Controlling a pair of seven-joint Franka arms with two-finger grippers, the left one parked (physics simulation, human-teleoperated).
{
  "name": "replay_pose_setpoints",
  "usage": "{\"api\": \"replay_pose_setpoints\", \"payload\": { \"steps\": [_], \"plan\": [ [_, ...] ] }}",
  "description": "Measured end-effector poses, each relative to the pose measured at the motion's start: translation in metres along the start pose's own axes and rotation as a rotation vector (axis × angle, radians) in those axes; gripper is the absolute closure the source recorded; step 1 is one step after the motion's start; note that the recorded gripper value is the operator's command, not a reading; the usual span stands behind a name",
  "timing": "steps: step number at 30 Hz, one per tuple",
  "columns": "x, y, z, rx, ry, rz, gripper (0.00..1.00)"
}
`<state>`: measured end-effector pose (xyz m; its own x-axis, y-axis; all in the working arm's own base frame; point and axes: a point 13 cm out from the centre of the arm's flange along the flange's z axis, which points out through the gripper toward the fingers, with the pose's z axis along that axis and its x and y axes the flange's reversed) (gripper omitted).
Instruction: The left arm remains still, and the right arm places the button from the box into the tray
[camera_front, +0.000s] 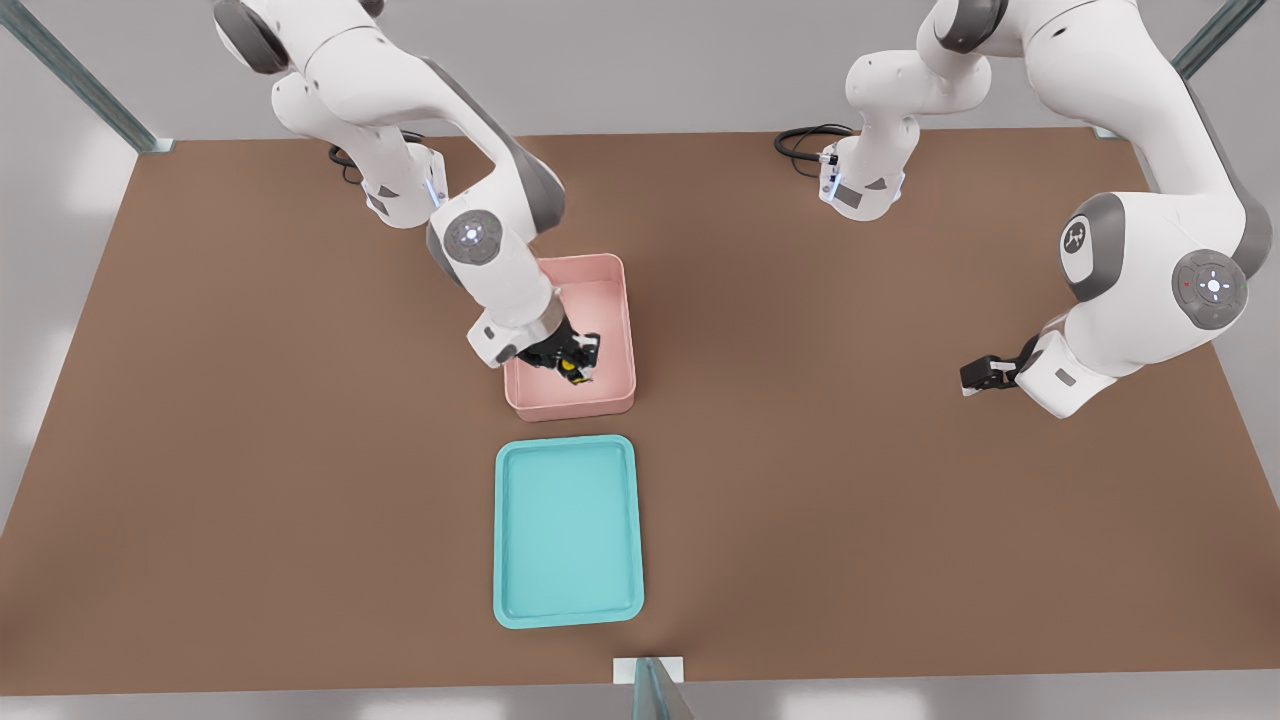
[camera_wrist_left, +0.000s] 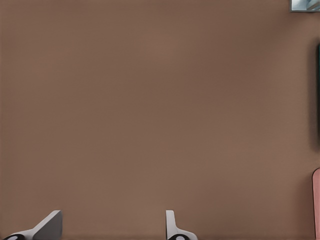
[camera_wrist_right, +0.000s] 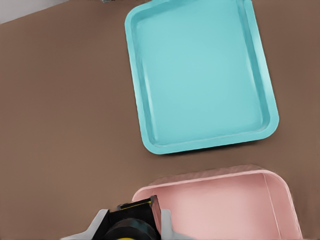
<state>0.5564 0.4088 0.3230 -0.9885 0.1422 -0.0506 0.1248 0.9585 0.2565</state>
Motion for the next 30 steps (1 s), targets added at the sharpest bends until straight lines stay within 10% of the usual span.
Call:
{"api": "replay_pose_setpoints", "payload": {
  "steps": [4,19,20,21,25,28,30],
  "plan": [
    [-0.052,-0.037,0.025,0.017,0.059,-0.011,0.58],
    [-0.204,-0.068,0.174,-0.083,-0.11,-0.248,0.58],
    [-0.203,-0.071,0.187,-0.082,-0.108,-0.263,0.48],
    [-0.202,-0.072,0.195,-0.08,-0.108,-0.278,0.0],
    [-0.2,-0.063,0.201,-0.092,-0.123,-0.332,0.0],
    [-0.235,-0.068,-0.067,0.01,-0.281,-0.398,0.0],
    [-0.201,-0.187,-0.221,0.142,-0.256,-0.307,0.0]
  ]
}}
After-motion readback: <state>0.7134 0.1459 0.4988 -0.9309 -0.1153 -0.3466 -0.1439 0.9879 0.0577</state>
